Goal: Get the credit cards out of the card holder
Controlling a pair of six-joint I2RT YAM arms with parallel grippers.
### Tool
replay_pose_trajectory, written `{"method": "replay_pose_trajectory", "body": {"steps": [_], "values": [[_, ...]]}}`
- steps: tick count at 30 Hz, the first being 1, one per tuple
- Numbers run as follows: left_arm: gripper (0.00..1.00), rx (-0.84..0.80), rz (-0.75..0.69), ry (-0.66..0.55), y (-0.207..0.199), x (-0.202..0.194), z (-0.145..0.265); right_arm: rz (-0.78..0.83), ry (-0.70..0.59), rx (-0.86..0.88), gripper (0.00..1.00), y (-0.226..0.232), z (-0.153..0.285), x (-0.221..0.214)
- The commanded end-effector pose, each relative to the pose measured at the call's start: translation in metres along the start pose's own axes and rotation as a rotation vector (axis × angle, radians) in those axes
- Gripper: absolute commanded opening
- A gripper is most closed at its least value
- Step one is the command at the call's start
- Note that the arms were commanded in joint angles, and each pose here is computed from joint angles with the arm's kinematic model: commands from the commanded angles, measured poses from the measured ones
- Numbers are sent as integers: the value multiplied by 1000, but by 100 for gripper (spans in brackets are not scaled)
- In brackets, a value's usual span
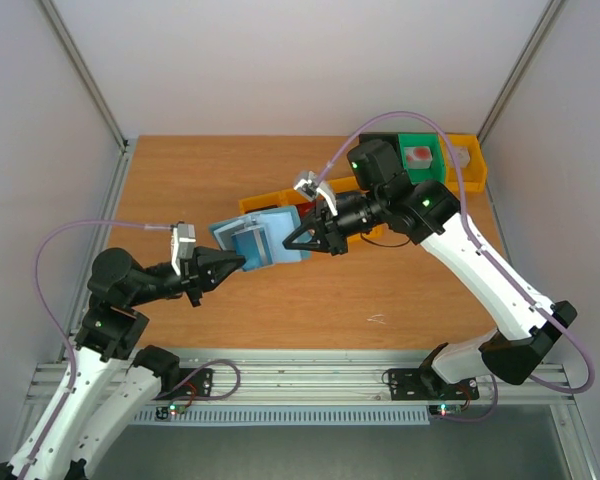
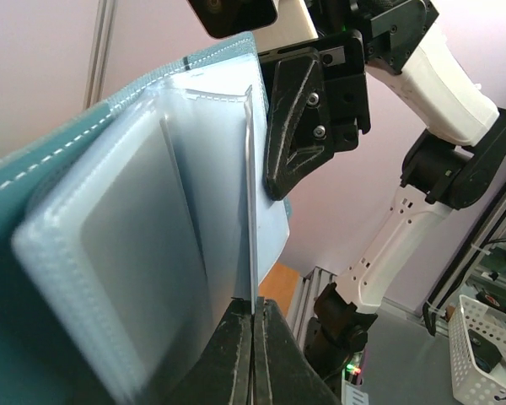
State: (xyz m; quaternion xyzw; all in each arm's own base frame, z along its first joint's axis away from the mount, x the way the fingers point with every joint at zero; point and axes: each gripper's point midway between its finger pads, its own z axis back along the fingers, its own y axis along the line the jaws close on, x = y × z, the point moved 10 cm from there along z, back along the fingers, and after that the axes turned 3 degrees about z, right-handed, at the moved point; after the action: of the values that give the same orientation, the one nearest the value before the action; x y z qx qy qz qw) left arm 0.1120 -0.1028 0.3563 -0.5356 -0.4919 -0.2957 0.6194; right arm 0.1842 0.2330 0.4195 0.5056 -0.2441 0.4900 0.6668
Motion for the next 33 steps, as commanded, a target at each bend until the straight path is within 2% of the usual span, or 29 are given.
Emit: {"method": "replay_pose_trajectory", "body": {"steps": [1, 5, 14, 17, 20, 24, 26, 33], "values": [[0, 34, -28, -11, 1, 0, 2, 39, -35, 2, 1, 15, 15, 6], [0, -23, -48, -26, 3, 5, -4, 15, -36, 13, 3, 11, 3, 11], [0, -50, -1, -42, 11, 9, -12, 63, -89, 45, 23, 10, -13, 20], [0, -52, -3, -42, 11, 10, -12, 49, -88, 51, 19, 7, -18, 20], [0, -53, -2, -41, 11, 10, -12, 47, -88, 38, 2, 5, -18, 20], [0, -54, 1, -43, 8, 11, -10, 57, -90, 41, 1, 6, -13, 17], [6, -24, 0, -49, 6, 12, -7, 57, -86, 48, 1, 7, -11, 17], [3, 19, -12, -55, 9, 14, -4, 61, -70, 53, 1, 11, -8, 15]]}}
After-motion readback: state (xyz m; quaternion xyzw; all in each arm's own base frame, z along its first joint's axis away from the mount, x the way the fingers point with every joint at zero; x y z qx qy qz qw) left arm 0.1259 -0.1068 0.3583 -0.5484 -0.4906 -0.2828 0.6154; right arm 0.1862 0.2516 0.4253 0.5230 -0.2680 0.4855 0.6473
